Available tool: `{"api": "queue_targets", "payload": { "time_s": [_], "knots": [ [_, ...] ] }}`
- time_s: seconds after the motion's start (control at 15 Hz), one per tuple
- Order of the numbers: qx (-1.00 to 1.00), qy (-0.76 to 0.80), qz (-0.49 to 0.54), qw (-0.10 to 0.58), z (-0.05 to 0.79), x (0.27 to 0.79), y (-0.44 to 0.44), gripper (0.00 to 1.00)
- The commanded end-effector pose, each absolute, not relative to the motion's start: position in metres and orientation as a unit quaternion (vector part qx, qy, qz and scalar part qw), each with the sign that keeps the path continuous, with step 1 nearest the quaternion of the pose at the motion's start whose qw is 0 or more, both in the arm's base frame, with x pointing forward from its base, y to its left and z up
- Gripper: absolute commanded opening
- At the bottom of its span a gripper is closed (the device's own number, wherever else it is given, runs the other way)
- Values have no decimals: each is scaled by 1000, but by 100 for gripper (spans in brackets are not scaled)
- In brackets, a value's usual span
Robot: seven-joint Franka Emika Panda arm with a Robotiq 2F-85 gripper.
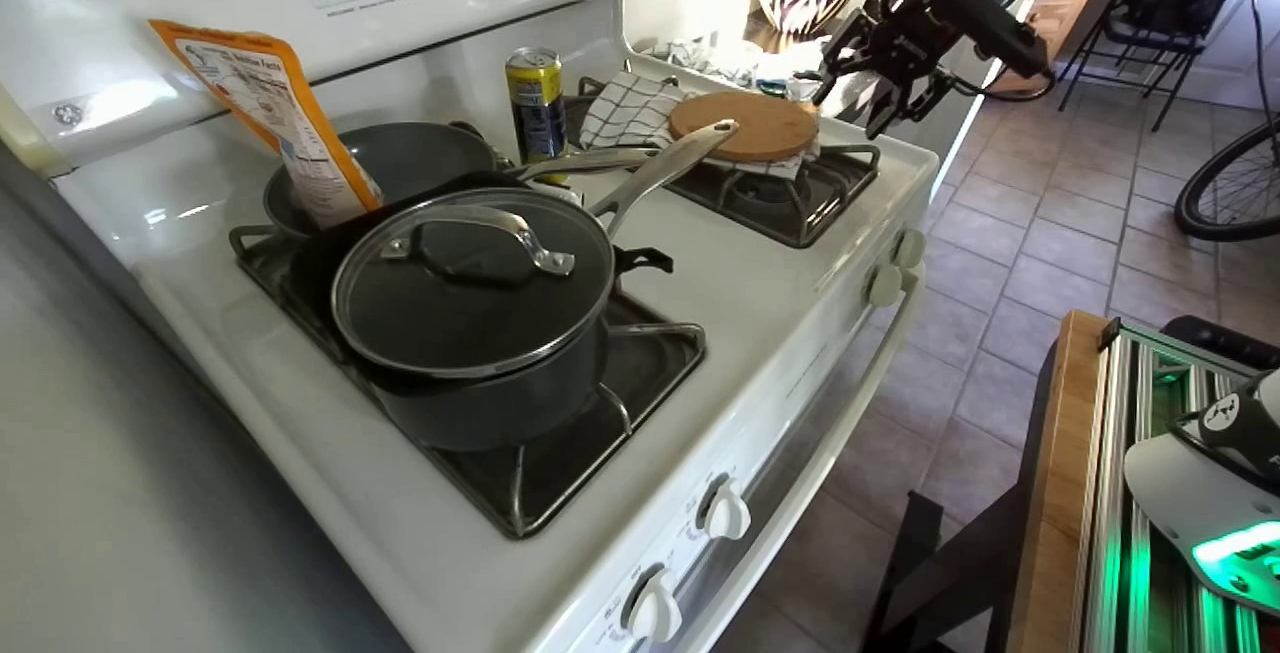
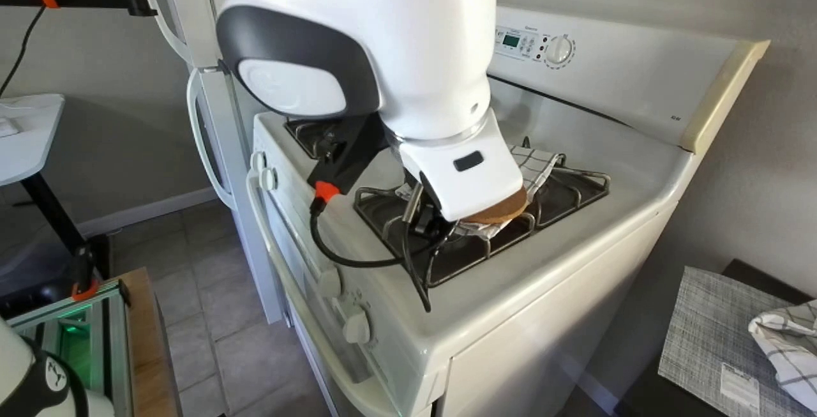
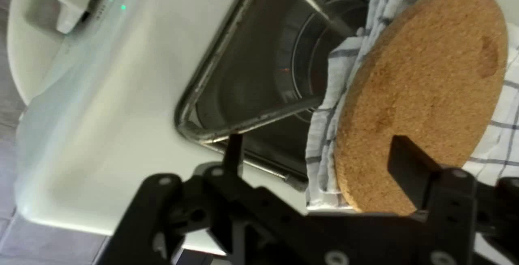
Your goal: Put the wooden object on top of the towel
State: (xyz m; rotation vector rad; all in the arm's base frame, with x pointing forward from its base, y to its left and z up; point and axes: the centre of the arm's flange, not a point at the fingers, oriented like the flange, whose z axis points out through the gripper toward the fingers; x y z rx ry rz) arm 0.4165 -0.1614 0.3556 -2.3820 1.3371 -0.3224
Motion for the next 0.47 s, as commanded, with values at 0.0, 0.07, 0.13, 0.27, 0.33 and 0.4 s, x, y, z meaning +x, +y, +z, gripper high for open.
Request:
{"api": "queue_targets", "payload": {
  "time_s": [0.0,0.07,0.13,0.27,0.33,0.4],
  "knots": [
    [-876,412,-109,227,431,373,-157,100],
    [-887,381,-104,239,446,366,-155,100],
    [-897,354,-106,244,462,359,-154,100],
    [-891,371,-104,240,447,374,-156,100],
    [-896,354,-108,246,463,365,-155,100],
    [-898,345,-114,249,473,359,-154,100]
  ]
}}
